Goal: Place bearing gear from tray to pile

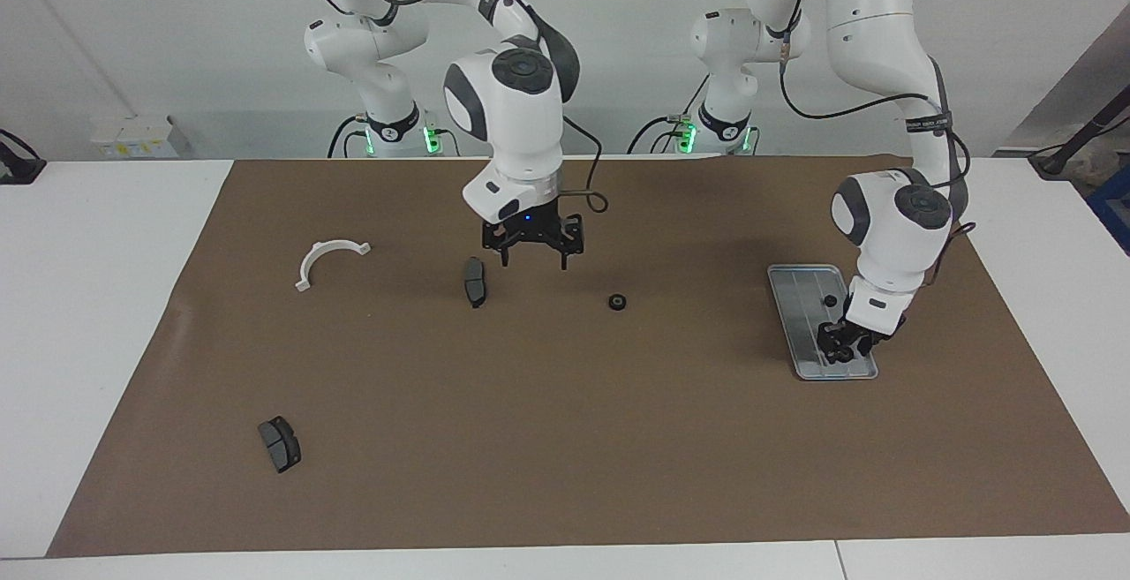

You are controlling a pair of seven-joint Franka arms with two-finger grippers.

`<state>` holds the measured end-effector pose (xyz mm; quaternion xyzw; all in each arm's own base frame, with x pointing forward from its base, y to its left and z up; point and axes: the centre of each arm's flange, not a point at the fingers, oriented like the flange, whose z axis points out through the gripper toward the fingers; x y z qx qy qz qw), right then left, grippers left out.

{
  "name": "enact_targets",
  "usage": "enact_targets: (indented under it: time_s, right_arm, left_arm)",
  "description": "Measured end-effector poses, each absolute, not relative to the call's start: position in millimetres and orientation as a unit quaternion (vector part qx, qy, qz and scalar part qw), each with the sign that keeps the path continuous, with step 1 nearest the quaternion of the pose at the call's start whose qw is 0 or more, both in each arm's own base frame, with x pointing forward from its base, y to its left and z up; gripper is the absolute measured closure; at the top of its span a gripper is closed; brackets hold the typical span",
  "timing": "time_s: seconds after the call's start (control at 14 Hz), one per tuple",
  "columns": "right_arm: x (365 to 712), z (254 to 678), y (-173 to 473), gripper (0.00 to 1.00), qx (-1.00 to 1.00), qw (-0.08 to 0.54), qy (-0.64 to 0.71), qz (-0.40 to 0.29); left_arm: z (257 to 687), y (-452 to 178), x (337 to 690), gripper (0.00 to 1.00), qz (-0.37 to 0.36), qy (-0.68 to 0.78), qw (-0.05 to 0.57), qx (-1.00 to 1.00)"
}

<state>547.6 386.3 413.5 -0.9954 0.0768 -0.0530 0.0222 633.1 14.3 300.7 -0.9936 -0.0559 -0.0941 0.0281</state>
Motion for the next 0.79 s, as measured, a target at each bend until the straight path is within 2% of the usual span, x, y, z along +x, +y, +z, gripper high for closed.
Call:
enact_targets:
  time_s: [0.14, 0.21, 0.29, 0.36, 0.79]
  right_arm:
    - [540.8, 378.8, 419.6, 0.00, -0.996, 0.014, 0.080, -0.046]
    - [534.5, 358.5, 439.9, 0.00, -0.995, 0.009, 0.081, -0.049]
    - [530.9, 344.8, 453.2, 0.00, -0.995, 0.010, 0.084, -0.053]
    - [530.3, 335.8, 460.6, 0.00, -0.995, 0.015, 0.086, -0.055]
    - [539.8, 312.3, 462.6, 0.00, -0.991, 0.041, 0.102, -0.074]
  left_arm:
    - [299.2, 14.6, 632.2, 0.48, -0.095, -0.056, 0.028, -0.994]
    - [299.3, 14.4, 632.3, 0.56, -0.096, -0.056, 0.028, -0.993]
    - [299.2, 14.2, 632.2, 0.56, -0.097, -0.055, 0.028, -0.993]
    - [299.6, 13.4, 632.4, 0.63, -0.098, -0.055, 0.027, -0.993]
    - [301.9, 12.5, 634.1, 0.64, -0.100, -0.067, 0.015, -0.993]
